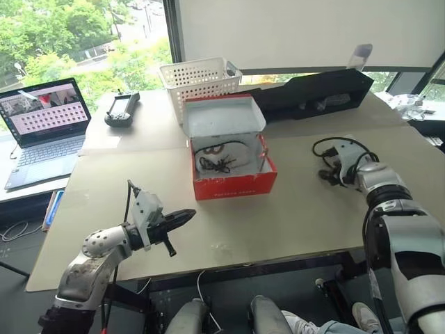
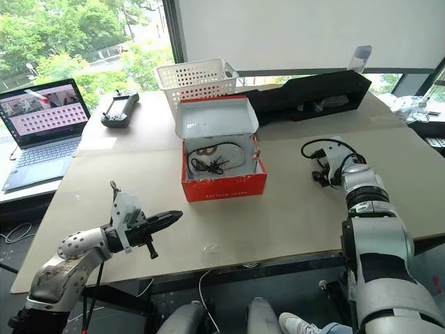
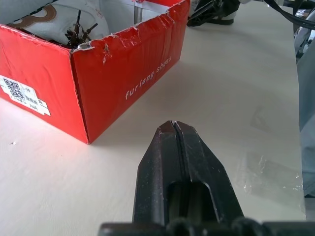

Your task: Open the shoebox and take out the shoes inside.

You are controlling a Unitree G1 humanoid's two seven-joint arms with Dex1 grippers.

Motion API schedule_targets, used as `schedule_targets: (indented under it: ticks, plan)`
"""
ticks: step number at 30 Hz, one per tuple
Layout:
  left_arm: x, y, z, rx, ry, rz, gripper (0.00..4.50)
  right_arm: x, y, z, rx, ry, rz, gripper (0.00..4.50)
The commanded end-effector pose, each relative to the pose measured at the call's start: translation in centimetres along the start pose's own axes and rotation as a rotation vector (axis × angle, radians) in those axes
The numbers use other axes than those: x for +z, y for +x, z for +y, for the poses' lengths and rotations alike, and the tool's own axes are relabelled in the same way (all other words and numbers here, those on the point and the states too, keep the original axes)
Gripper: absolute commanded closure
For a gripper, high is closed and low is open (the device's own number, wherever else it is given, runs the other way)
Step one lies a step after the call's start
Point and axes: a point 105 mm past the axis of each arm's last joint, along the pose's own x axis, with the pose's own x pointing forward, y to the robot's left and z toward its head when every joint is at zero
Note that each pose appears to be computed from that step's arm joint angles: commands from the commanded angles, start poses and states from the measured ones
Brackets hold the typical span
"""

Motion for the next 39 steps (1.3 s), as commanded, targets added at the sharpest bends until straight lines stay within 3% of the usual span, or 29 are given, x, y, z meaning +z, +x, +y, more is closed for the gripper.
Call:
schedule_targets:
  ticks: [1,4,7,11,16,19,20,23,25,32,39]
  plan:
    - [1.1,0.2,-0.2,-0.008,0.045,-0.030,4.50,3.2,-1.3,-1.9,-0.045,-0.066,-0.074,1.08]
    - [1.2,0.0,-0.1,-0.004,0.047,-0.028,4.50,8.0,-4.1,-4.0,-0.058,-0.219,-0.165,1.08]
    - [1.2,-0.1,-0.1,0.002,0.047,-0.024,4.50,11.7,-7.0,-3.6,0.030,-0.321,-0.252,1.08]
    - [1.1,-0.1,-0.2,0.002,0.046,-0.022,4.50,14.8,-10.5,-0.7,0.160,-0.394,-0.358,1.08]
    - [1.2,0.0,-0.1,0.005,0.047,-0.020,4.50,18.1,-13.6,6.6,0.347,-0.465,-0.520,1.08]
    - [1.2,0.0,-0.2,0.004,0.046,-0.016,4.50,17.2,-13.7,13.0,0.502,-0.567,-0.540,1.08]
    - [1.2,0.0,-0.2,0.004,0.046,-0.015,4.50,16.7,-13.4,14.4,0.529,-0.579,-0.534,0.83]
    - [1.2,0.0,-0.1,0.007,0.046,-0.013,4.50,15.3,-11.8,16.6,0.526,-0.637,-0.509,0.17]
    - [1.1,0.0,-0.1,0.009,0.045,-0.013,4.50,14.6,-10.8,18.1,0.511,-0.720,-0.515,0.08]
    - [1.1,0.0,-0.1,0.014,0.042,-0.011,4.50,15.3,-7.0,19.3,0.253,-0.985,-0.587,0.08]
    - [1.0,-0.3,-0.1,0.023,0.042,-0.006,4.50,14.7,-4.1,22.2,0.240,-1.093,-0.607,0.08]
